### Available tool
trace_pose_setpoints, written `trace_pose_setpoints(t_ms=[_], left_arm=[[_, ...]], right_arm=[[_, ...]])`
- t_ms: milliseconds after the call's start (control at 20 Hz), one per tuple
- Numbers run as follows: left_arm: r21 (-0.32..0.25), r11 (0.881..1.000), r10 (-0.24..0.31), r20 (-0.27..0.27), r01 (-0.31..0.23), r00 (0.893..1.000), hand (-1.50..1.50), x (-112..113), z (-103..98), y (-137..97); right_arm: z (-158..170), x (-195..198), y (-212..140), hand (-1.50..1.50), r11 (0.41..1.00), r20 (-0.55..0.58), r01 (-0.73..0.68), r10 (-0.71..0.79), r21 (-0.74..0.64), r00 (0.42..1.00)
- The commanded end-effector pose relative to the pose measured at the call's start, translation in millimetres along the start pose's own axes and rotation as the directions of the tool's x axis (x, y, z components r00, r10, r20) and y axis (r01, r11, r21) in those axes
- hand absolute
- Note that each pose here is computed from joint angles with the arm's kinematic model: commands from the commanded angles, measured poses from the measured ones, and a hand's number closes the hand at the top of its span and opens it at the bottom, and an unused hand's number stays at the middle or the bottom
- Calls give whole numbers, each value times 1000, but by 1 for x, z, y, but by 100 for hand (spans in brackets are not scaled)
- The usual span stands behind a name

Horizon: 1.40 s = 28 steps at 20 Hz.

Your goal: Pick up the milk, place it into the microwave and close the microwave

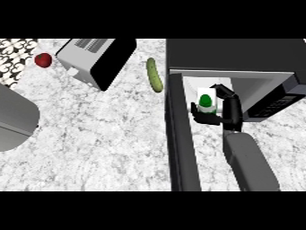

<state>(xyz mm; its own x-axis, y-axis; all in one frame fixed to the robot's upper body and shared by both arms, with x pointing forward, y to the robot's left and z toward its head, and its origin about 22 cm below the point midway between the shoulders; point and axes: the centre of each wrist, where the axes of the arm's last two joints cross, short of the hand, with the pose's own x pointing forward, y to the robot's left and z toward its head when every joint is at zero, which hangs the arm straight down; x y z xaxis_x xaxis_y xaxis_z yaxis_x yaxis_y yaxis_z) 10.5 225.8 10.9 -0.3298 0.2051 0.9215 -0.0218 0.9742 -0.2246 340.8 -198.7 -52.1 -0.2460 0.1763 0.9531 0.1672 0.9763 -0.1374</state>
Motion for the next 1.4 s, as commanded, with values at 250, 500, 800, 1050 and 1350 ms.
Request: trace_pose_setpoints(t_ms=[250, 500, 800, 1050, 1350], left_arm=[[-29, 1000, 9, 2, -9, 1000, -150, -5, 2, 1], [-52, 999, 7, -9, -8, 1000, -150, -2, -2, 14], [-52, 999, 14, 0, -14, 1000, -150, -9, -4, 11], [-76, 997, 22, 6, -22, 1000, -150, -10, -15, 15], [-52, 998, 27, 2, -27, 1000, -150, -12, -17, 21]], right_arm=[[-38, -13, -18, 150, 977, -35, -211, 210, -22, 977], [-39, -15, -8, 150, 964, -10, -264, 264, -38, 965], [-71, 1, -51, 150, 913, 72, -400, 405, -79, 911], [-73, 3, -50, 150, 909, 106, -401, 413, -114, 905], [-88, 19, -29, 150, 928, 152, -317, 348, -194, 925]])
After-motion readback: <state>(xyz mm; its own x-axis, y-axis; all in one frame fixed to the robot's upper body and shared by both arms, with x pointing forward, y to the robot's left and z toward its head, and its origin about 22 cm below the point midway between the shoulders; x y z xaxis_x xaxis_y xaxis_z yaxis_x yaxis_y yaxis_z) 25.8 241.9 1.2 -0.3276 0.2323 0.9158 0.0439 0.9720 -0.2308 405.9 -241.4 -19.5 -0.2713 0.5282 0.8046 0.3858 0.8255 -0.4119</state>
